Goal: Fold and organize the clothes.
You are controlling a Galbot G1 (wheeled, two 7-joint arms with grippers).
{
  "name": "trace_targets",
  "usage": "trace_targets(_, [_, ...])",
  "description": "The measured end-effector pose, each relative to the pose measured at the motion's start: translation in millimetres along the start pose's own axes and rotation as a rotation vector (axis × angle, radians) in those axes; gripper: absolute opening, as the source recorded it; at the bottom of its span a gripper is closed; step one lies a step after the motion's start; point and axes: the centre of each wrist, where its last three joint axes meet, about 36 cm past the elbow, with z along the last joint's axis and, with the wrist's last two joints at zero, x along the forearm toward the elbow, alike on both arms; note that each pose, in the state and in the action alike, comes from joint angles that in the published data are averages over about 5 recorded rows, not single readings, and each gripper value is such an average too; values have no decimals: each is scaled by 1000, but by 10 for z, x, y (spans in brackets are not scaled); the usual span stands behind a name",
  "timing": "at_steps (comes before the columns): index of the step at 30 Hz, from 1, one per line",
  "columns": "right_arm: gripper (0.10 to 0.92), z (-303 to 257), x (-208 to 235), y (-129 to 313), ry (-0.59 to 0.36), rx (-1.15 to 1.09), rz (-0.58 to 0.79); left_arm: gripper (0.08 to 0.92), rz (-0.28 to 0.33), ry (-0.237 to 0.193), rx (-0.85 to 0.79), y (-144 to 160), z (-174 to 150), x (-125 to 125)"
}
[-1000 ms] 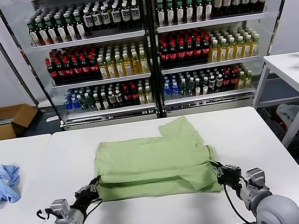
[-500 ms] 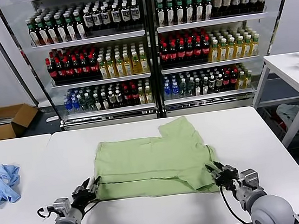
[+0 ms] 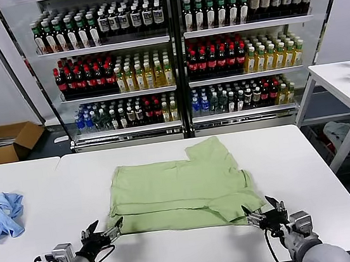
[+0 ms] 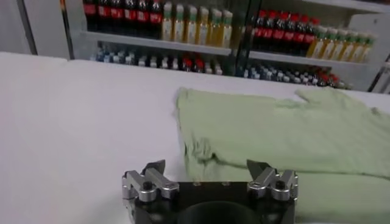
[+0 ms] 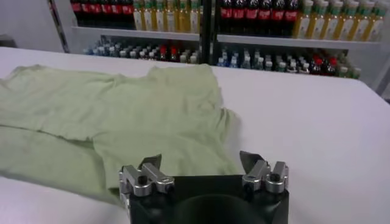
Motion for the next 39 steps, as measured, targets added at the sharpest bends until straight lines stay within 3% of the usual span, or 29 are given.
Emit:
trace_targets(8, [577,110,-49,25,21,-28,-3,576,-37,58,-14,29,29,25])
trace_targets(23, [161,151,-12,36,29,-45,-6,145,-24,84,-9,-20,81,12])
trace_targets(27, [142,122,111,37,27,-36,-7,85,-15,88,-19,-14,72,116])
trace_targets(34, [142,123,460,107,18,-21,-4,81,-18,93,-54,-27,78,498])
trace_targets(39, [142,178,681,155,26,-7,3,81,-32,120,-76,-18,151,741])
